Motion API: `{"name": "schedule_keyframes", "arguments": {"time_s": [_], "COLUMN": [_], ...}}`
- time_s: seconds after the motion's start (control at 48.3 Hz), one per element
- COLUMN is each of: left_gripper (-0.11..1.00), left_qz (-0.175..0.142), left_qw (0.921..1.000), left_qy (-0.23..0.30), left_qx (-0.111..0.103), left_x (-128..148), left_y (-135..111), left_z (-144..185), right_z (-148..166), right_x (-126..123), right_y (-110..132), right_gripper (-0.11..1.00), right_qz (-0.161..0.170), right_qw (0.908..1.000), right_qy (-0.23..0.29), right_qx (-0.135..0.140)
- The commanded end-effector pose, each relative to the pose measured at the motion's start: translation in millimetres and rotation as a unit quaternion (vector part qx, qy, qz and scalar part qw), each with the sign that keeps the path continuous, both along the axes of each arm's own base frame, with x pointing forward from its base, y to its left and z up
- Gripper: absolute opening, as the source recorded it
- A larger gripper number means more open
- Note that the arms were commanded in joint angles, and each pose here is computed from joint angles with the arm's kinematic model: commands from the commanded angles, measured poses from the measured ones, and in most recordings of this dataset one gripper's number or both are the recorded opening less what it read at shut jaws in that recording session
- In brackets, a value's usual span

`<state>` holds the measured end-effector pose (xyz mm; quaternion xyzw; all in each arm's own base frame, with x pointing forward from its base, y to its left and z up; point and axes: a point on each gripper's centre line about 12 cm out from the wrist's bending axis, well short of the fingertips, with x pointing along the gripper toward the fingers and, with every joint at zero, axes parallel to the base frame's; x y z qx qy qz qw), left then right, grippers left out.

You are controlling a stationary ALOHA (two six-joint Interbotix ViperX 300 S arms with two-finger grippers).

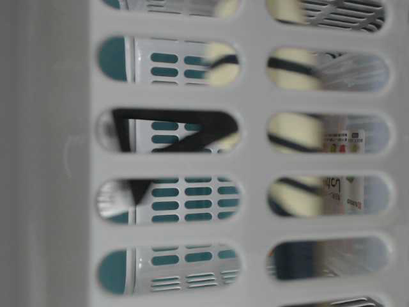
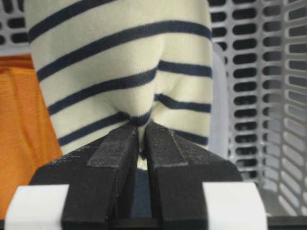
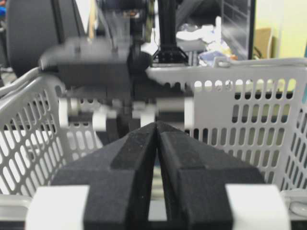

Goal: Pick up the slipper from the shopping basket with the left arm.
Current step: 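Close the left gripper on the slipper's toe, then lift the gripped slipper upward with the left gripper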

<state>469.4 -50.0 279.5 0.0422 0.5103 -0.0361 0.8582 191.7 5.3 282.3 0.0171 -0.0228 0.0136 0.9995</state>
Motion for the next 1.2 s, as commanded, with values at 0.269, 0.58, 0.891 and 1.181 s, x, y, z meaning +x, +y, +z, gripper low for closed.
{"name": "schedule_keyframes", "arguments": {"time_s": [0.269, 0.58, 0.891, 1.181], "left_gripper": [0.04, 0.04, 0.04, 0.04], "left_qz": [-0.016, 0.003, 0.011, 0.011], "left_qw": [0.9982, 0.9996, 0.9995, 0.9993], "left_qy": [-0.057, -0.029, -0.030, -0.036], "left_qx": [0.008, 0.003, -0.001, -0.001], "left_x": [-12.1, -22.4, -21.9, -20.1], "left_y": [2.9, 9.1, 9.1, 9.6], "left_z": [107.7, 121.3, 122.9, 132.1], "right_z": [-0.3, 0.2, 1.2, 0.5], "right_x": [0.7, 0.2, 0.0, 0.0], "right_y": [0.5, 0.5, 0.5, 0.5], "right_gripper": [-0.02, -0.02, -0.02, -0.02], "right_qz": [0.002, 0.002, 0.002, 0.002], "right_qw": [0.9999, 0.9999, 0.9999, 0.9999], "right_qy": [0.000, -0.001, -0.003, -0.002], "right_qx": [0.010, 0.010, 0.010, 0.010]}}
